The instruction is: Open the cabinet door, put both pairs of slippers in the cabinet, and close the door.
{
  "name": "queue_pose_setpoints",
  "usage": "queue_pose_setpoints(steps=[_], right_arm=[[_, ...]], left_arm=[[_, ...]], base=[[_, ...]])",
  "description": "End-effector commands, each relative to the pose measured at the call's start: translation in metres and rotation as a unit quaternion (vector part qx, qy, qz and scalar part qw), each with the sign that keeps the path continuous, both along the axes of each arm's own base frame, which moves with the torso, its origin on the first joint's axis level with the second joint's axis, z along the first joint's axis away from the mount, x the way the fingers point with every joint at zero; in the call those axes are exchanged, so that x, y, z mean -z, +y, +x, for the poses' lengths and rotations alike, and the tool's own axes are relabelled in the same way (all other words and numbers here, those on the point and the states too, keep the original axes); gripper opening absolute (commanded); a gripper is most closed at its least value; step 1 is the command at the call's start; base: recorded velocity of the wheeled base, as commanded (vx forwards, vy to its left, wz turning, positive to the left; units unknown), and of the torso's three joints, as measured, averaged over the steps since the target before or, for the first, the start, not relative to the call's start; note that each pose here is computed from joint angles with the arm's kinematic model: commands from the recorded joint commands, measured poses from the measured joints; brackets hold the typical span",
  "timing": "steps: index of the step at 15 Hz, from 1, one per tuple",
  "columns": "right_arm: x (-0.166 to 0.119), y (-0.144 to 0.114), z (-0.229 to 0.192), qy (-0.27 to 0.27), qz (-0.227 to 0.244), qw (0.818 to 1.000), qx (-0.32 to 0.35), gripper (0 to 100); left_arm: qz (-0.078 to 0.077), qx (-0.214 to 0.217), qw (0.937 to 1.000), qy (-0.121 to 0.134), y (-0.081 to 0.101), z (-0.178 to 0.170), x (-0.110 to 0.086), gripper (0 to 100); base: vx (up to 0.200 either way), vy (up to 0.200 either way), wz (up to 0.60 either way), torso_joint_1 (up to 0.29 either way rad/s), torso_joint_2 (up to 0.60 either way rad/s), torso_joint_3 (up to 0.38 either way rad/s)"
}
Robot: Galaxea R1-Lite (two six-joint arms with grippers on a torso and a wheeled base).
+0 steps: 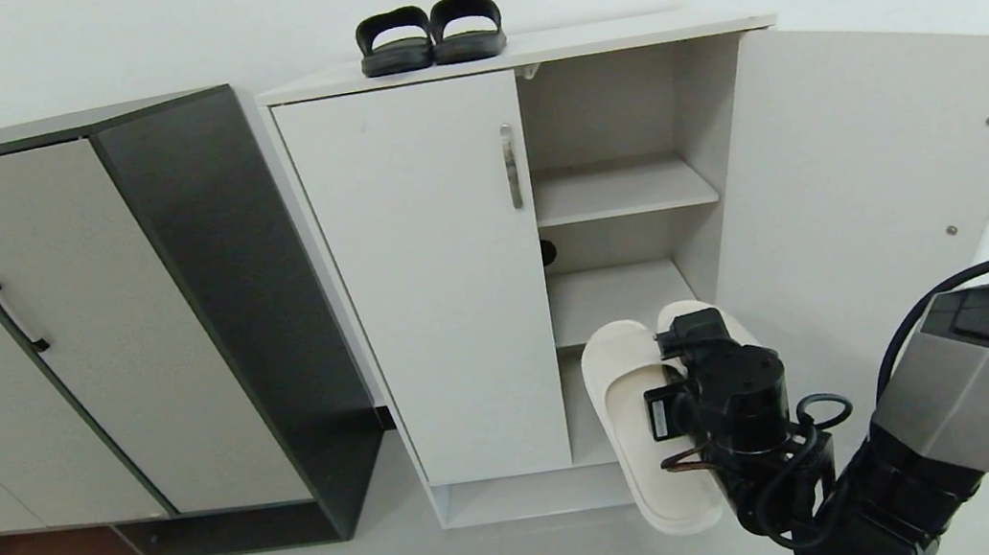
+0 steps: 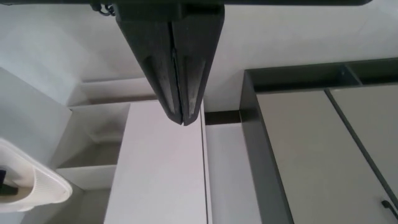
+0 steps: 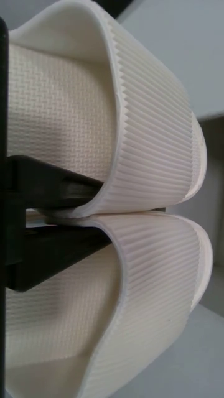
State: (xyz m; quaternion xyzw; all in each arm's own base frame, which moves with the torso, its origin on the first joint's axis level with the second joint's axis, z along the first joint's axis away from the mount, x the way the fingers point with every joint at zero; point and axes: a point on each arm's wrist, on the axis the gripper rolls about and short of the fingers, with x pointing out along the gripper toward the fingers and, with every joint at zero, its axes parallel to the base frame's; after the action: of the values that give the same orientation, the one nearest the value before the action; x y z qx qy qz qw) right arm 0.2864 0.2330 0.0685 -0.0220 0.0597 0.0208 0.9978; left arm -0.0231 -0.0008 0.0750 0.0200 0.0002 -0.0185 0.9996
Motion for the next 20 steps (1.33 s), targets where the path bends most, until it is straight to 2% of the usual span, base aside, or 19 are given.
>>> queue_pose_setpoints(steps=[1, 6, 10, 16, 20], right_arm=[[0.0, 0.0, 0.0, -0.001, 0.001, 1.0, -0.001, 0], [0.002, -0.003, -0.005, -0.004, 0.003, 1.0, -0.003, 0], [0.001, 0.005, -0.012, -0.008, 0.008, 1.0, -0.016, 0], [0.007, 0.012, -0.017, -0.002, 0.003, 1.0, -0.028, 0], [0.017, 0.017, -0.017, -0.002, 0.003, 0.999, -0.034, 0]], left_arm=[[0.0, 0.001, 1.0, 0.002, 0.0, 0.0, 0.0, 0], [-0.006, -0.002, 1.0, 0.002, 0.0, 0.0, 0.0, 0], [-0.006, -0.001, 1.0, 0.002, 0.0, 0.0, 0.0, 0], [-0.006, -0.001, 1.0, 0.002, 0.0, 0.0, 0.0, 0], [-0.006, -0.001, 1.0, 0.002, 0.0, 0.0, 0.0, 0]], base=[[0.2, 0.0, 0.0, 0.007, 0.0, 0.002], [0.04, 0.0, 0.0, 0.0, 0.0, 0.0], [0.0, 0.0, 0.0, 0.0, 0.0, 0.0], [0.0, -0.2, 0.0, 0.005, 0.0, 0.005], [0.0, 0.0, 0.0, 0.0, 0.0, 0.0]])
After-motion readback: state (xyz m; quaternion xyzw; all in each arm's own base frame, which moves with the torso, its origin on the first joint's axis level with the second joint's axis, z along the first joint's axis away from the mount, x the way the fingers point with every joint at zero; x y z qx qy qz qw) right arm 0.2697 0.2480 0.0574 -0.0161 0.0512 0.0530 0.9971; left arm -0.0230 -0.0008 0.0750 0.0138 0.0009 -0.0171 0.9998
